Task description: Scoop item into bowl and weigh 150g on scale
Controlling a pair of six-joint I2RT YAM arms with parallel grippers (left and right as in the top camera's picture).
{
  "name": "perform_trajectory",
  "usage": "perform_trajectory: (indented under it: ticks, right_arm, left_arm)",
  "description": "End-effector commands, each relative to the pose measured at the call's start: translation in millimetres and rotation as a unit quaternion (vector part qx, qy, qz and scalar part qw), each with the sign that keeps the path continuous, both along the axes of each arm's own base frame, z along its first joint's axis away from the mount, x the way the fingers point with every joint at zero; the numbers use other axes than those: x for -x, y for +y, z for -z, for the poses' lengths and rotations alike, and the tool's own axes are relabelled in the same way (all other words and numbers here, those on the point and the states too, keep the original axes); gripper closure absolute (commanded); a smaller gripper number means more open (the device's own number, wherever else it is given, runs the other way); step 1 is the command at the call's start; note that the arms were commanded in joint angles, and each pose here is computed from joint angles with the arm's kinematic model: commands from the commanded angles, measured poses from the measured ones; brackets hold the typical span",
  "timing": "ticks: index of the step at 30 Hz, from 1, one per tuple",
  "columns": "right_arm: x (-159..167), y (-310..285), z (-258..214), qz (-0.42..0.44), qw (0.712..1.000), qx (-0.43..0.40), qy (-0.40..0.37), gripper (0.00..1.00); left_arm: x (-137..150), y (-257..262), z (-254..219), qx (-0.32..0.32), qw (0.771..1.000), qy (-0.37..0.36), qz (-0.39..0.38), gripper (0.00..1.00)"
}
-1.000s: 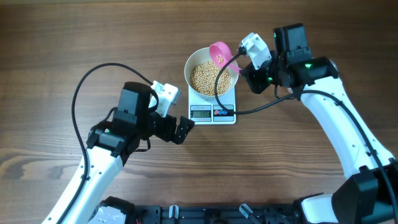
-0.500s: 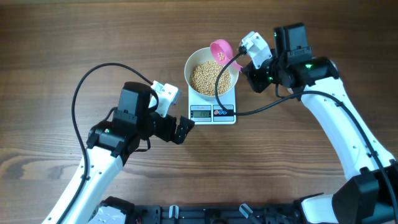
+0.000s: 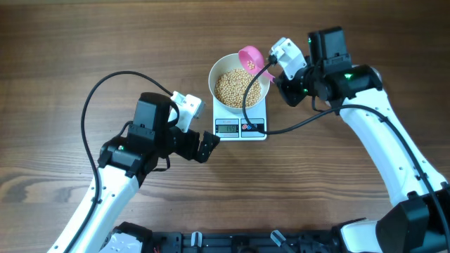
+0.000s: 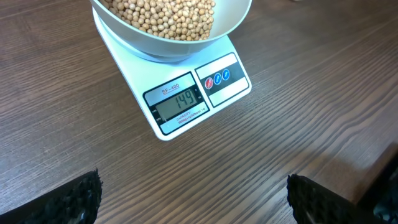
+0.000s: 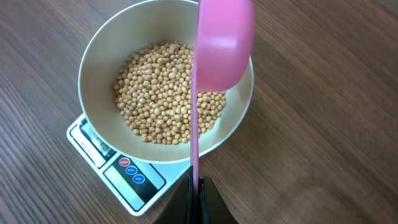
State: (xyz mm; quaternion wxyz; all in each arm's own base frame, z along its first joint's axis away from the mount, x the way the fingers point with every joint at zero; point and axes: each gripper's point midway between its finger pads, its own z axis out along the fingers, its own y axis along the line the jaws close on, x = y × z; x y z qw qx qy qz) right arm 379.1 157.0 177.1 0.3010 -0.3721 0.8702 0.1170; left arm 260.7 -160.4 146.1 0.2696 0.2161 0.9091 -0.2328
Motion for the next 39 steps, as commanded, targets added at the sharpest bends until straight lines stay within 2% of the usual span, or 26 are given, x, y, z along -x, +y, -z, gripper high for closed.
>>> perform_trajectory:
  ticks: [1, 39]
  right_arm:
    - [-2, 0, -17, -0.007, 1.0, 0.004, -0.03, 0.96]
    - [-4, 10, -22, -0.012, 0.998, 0.023, -0.055, 0.96]
  left_arm:
    - [2, -3, 2, 0.003, 1.0, 0.002, 0.007, 0.0]
    - [2, -3, 2, 0.003, 1.0, 0.002, 0.007, 0.0]
